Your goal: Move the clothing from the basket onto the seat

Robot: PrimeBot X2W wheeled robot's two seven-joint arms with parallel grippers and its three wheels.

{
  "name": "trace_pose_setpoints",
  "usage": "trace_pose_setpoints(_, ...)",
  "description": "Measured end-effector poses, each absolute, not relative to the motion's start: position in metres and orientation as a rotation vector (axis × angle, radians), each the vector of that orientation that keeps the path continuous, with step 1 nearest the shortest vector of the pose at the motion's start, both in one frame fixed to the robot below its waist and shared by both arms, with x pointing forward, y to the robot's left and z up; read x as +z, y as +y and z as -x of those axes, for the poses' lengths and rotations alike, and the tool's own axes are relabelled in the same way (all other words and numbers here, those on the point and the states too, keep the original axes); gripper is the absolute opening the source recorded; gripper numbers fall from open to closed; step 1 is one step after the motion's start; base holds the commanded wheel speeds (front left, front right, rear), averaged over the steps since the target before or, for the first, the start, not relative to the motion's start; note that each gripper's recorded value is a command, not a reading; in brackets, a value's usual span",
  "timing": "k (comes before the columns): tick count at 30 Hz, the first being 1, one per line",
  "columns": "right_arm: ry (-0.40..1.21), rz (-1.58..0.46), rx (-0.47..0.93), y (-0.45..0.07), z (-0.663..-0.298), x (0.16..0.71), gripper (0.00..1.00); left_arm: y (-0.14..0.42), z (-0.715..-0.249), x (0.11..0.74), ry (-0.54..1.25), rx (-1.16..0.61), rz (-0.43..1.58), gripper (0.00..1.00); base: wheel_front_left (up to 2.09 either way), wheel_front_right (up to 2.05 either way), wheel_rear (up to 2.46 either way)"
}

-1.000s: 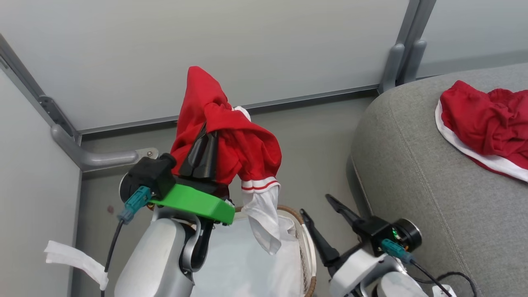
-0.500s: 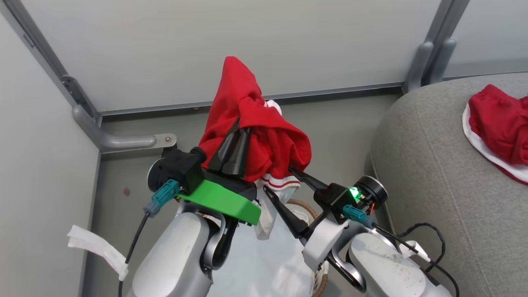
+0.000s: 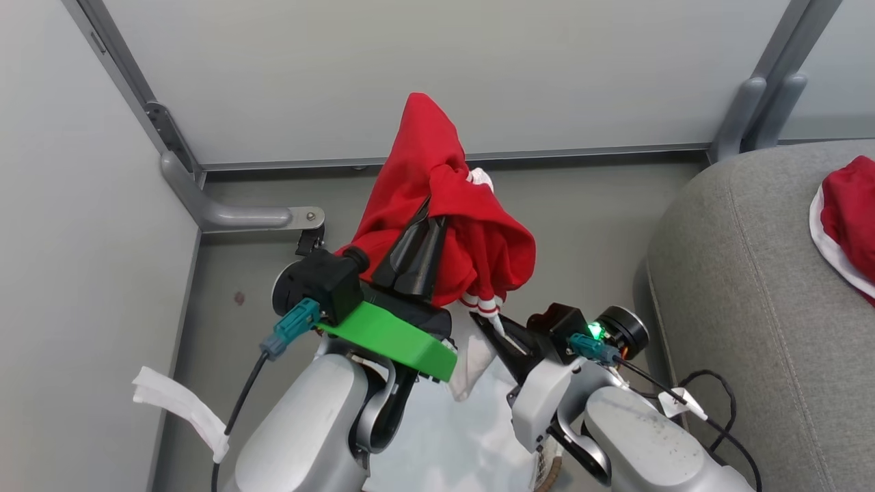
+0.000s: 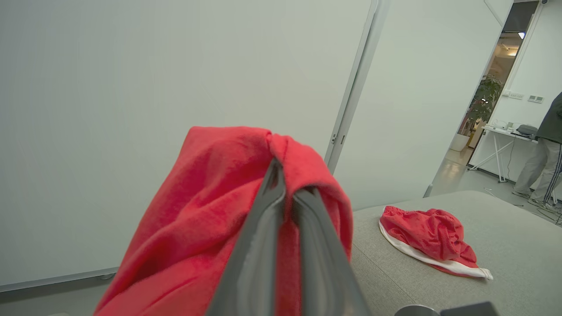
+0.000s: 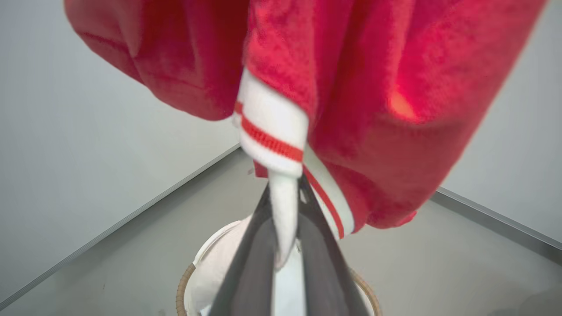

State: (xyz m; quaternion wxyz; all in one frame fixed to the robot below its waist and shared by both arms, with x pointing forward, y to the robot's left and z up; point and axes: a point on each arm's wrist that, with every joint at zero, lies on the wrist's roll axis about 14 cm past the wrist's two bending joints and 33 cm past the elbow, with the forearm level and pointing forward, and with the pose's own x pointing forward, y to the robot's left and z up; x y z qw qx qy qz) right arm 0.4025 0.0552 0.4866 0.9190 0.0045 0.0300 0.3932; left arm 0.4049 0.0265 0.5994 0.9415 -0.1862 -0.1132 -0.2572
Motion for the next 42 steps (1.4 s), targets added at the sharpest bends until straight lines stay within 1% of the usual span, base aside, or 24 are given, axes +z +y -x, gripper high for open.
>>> trace_pose_setpoints(7,0.140,-0.030,0.717,0.029,-0.404,0.462,0.00,0.029,-0.409,0.599,-0.229,-0.509,0.389,0.00,0.00,0.00,0.00)
trace_pose_setpoints(10,0.129,-0.065,0.655,0.013,-0.410,0.466,0.00,0.029,-0.412,0.597,-0.225,-0.503,0.393,0.00,0.00,0.00,0.00)
trace_pose_setpoints(11,0.116,-0.077,0.639,0.009,-0.412,0.470,0.00,0.030,-0.413,0.596,-0.223,-0.498,0.394,0.22,0.00,0.00,0.00)
trace_pose_setpoints(12,0.094,-0.096,0.617,0.004,-0.415,0.476,0.00,0.029,-0.414,0.594,-0.217,-0.497,0.401,0.84,0.00,0.00,0.00)
trace_pose_setpoints(13,0.067,-0.116,0.596,-0.002,-0.418,0.485,0.00,0.028,-0.415,0.591,-0.208,-0.496,0.408,1.00,0.00,0.00,0.00)
trace_pose_setpoints(19,-0.127,-0.214,0.476,-0.040,-0.429,0.544,0.00,0.023,-0.422,0.575,-0.168,-0.493,0.397,1.00,0.00,0.00,0.00)
trace_pose_setpoints(21,-0.184,-0.237,0.438,-0.055,-0.427,0.561,0.00,0.018,-0.423,0.564,-0.144,-0.503,0.369,1.00,0.00,0.00,0.00)
trace_pose_setpoints(26,-0.285,-0.264,0.340,-0.094,-0.420,0.590,0.00,0.007,-0.428,0.544,-0.088,-0.522,0.373,1.00,0.00,0.00,0.00)
trace_pose_setpoints(32,-0.354,-0.228,0.201,-0.146,-0.404,0.607,0.00,-0.028,-0.428,0.527,-0.037,-0.617,0.364,1.00,0.00,0.00,0.00)
trace_pose_setpoints(39,-0.403,-0.155,-0.013,-0.219,-0.374,0.619,0.00,-0.079,-0.421,0.514,0.019,-0.750,0.376,1.00,0.00,0.00,0.00)
trace_pose_setpoints(42,-0.425,-0.094,-0.106,-0.249,-0.358,0.627,0.00,-0.106,-0.411,0.511,0.036,-0.835,0.370,1.00,0.00,0.00,0.00)
